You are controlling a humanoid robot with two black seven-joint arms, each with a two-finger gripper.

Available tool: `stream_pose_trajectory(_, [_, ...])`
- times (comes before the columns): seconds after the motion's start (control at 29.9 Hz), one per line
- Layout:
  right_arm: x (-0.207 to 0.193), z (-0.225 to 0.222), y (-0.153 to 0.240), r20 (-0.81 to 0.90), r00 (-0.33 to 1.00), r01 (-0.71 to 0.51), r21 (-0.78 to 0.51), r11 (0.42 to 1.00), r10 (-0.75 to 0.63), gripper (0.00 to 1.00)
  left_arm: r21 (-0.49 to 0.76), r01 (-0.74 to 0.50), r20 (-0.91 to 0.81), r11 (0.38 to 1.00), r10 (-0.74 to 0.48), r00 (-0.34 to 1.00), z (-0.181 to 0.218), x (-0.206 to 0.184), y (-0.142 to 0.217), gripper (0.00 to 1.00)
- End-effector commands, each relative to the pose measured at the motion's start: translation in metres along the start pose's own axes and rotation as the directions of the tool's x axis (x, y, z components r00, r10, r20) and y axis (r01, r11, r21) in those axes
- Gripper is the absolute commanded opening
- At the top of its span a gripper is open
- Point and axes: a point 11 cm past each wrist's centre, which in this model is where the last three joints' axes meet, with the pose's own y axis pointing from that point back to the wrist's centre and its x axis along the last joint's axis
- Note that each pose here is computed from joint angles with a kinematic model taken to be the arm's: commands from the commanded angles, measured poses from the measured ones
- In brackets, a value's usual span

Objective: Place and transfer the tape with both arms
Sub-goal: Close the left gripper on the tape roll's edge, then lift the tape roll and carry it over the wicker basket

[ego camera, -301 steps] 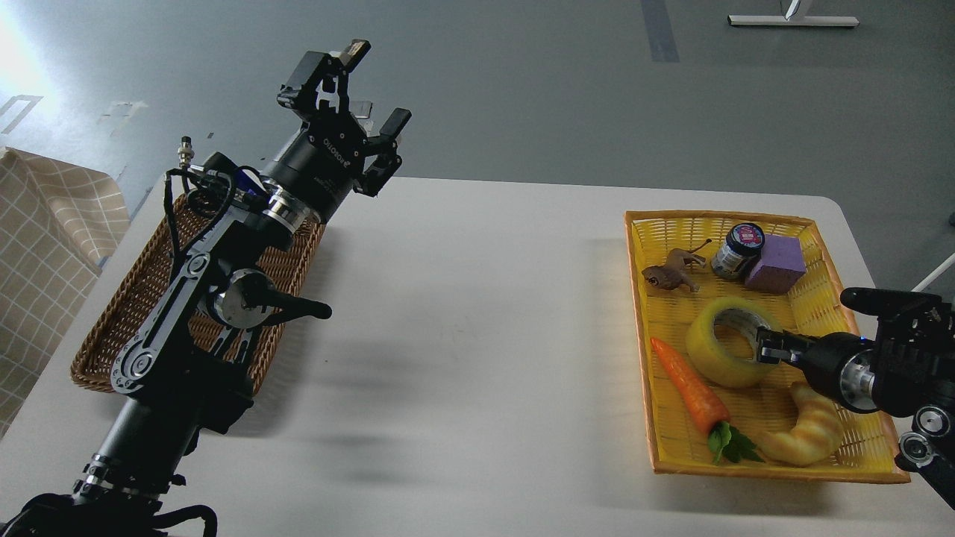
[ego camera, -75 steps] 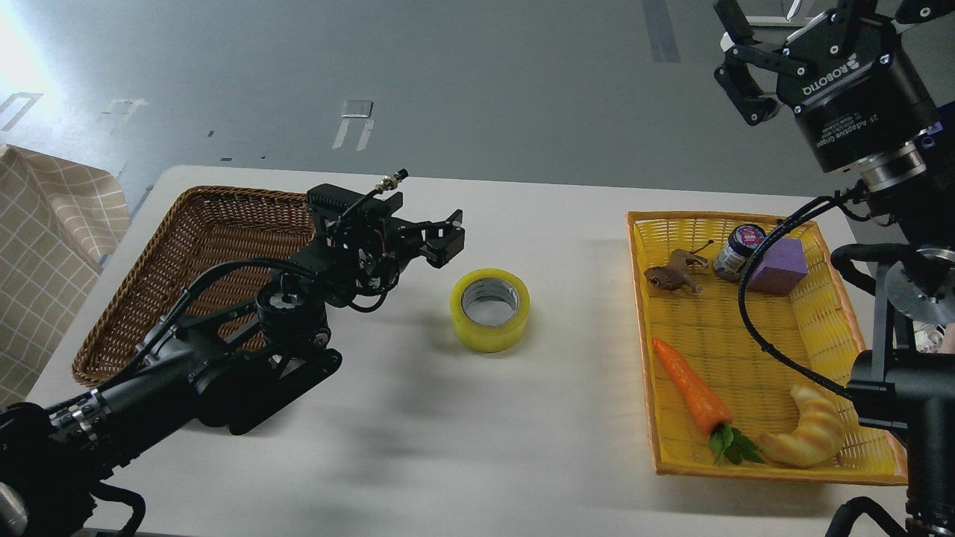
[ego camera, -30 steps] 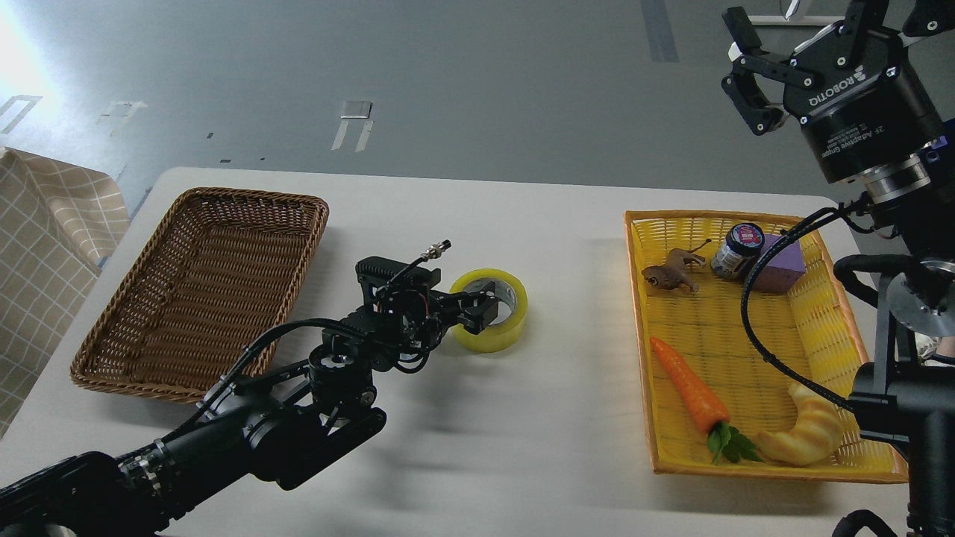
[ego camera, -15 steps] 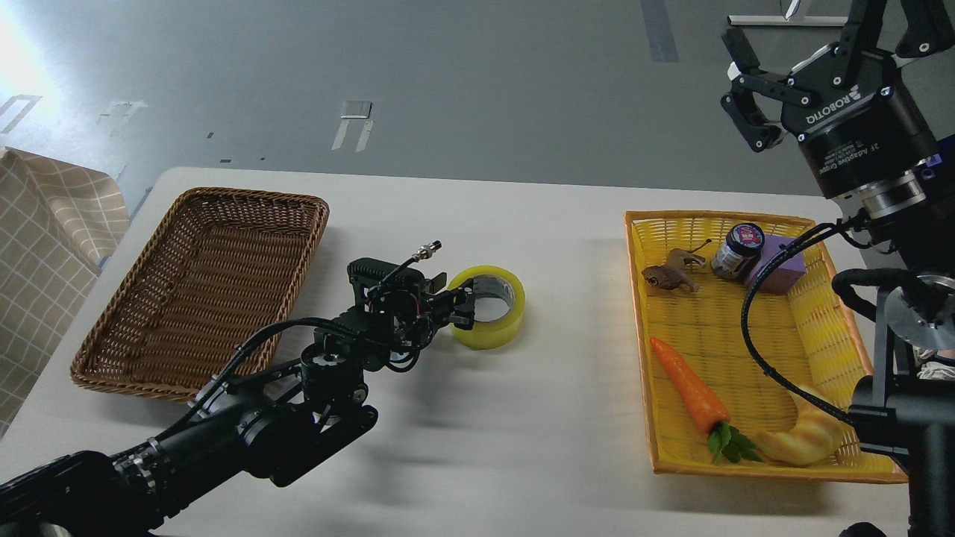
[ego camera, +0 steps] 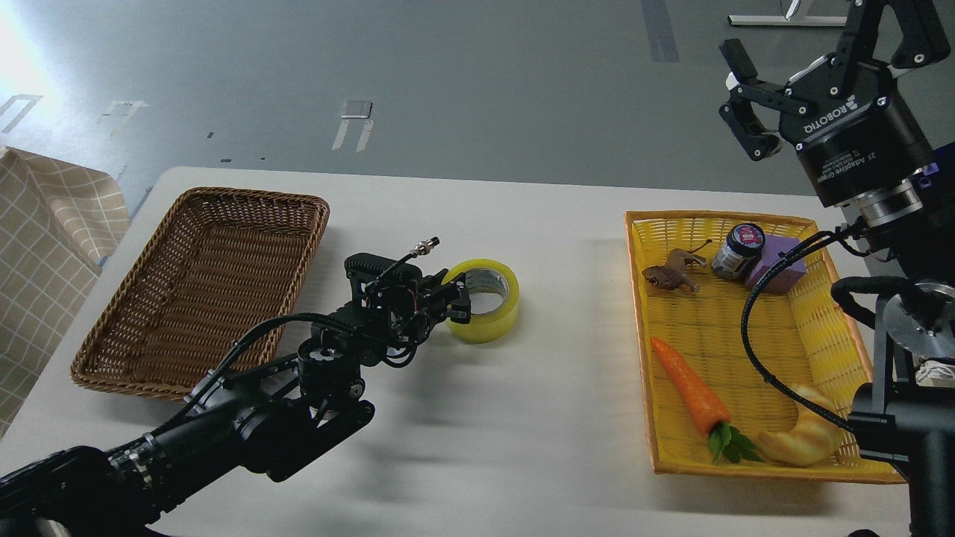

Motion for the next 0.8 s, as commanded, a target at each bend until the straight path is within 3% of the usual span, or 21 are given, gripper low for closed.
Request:
stream_pose_trajectory(0.0, [0.001,0.001,0.001,0.001,1.0,-0.003,-0.003,1.0,0.003,1.0,-0.021,-0.022,0.005,1.0,0.022,1.0,0.005,0.014,-0.003,0.24])
stream_pose_trajectory(0.2, [0.001,0.002,0.001,0.003,1.0,-0.004,-0.003,1.0,0.004,1.0,-0.038,-0.048,0.016,0.998,0.049,0.999,0.006,0.044,-0.004,0.23])
stream_pose_trajectory(0.4, [0.0,0.0,0.0,0.004,1.0,-0.002,0.002,1.0,0.002,1.0,-0.016,-0.098,0.111,0.995,0.099,0.989,-0.023,0.095,0.011,0.23])
stream_pose_trajectory(0.54, [-0.001,0.001,0.0,0.006,1.0,-0.001,0.002,1.0,0.001,1.0,0.022,-0.129,0.13,0.991,0.125,0.984,-0.055,0.143,0.028,0.23])
stream_pose_trajectory(0.77, [-0.002,0.001,-0.001,0.005,1.0,0.004,0.001,1.0,-0.004,1.0,0.123,-0.143,0.212,0.982,0.115,0.971,-0.124,0.173,0.064,0.23])
